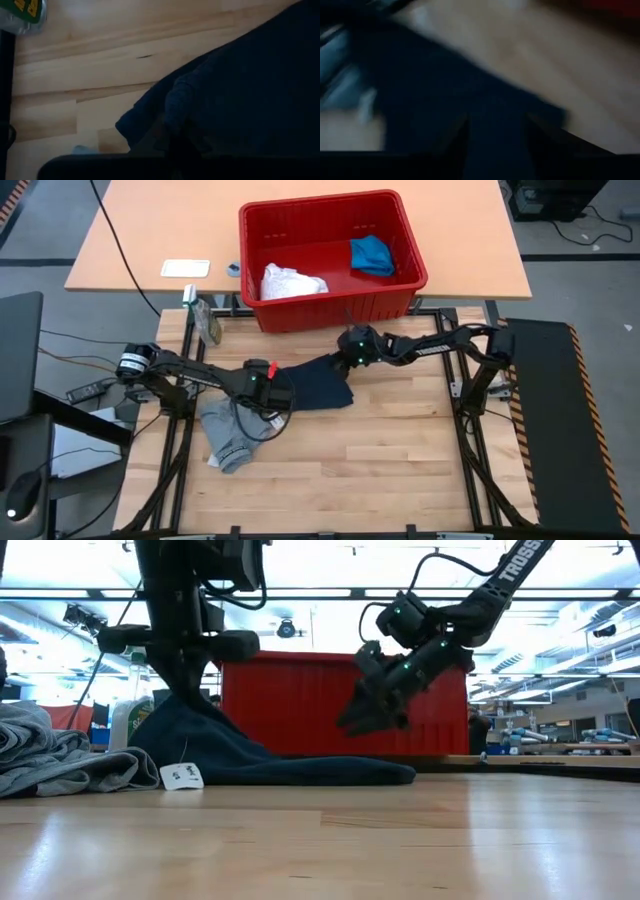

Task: Fold laundry
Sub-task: Fold the black pants

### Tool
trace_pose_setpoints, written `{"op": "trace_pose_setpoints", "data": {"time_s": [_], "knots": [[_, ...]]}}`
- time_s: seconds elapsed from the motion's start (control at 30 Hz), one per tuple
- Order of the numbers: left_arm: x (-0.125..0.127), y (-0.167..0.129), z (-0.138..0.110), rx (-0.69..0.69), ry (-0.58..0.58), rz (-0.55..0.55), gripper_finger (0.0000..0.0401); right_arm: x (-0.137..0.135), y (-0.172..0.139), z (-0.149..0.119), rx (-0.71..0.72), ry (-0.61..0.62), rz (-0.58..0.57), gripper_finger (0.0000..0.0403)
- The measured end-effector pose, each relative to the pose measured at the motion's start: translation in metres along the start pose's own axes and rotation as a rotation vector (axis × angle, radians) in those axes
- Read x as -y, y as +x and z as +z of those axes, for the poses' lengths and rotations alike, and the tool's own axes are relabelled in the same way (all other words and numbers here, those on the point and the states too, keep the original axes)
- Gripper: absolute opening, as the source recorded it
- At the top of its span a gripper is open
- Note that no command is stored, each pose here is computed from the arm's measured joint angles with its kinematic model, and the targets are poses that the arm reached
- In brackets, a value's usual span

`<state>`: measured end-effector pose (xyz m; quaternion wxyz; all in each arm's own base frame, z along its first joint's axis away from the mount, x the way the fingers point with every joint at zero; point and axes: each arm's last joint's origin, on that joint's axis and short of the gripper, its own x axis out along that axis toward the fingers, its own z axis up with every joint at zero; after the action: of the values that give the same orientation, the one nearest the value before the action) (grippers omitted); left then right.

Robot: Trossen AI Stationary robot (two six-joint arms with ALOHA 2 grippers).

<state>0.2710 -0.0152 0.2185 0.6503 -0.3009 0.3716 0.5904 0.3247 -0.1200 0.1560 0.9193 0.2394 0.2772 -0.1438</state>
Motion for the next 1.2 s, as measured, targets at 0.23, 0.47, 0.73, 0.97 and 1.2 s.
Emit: {"op": "trace_pose_setpoints", "data": {"time_s": [0.23, 0.47, 0.73, 0.97, 1.2], "knots": [[-0.005, 0.000, -0.001, -0.017, -0.052, 0.047, 0.0017, -0.017, 0.003, -0.016, -0.069, -0.250, 0.118, 0.0165], [-0.007, 0.003, -0.002, -0.017, -0.039, 0.097, 0.0019, -0.011, 0.002, -0.032, -0.144, -0.295, 0.081, 0.0132], [0.000, 0.013, -0.004, -0.047, -0.025, 0.114, 0.0047, -0.022, 0.006, -0.043, -0.177, -0.341, 0.124, 0.0108], [-0.005, 0.011, -0.005, -0.104, -0.012, 0.144, 0.0098, -0.012, 0.020, -0.062, -0.286, -0.214, 0.027, 0.0083], [-0.006, 0.009, -0.006, -0.159, 0.044, 0.138, 0.0156, -0.018, -0.013, -0.074, -0.533, 0.061, -0.150, 0.0061]]}}
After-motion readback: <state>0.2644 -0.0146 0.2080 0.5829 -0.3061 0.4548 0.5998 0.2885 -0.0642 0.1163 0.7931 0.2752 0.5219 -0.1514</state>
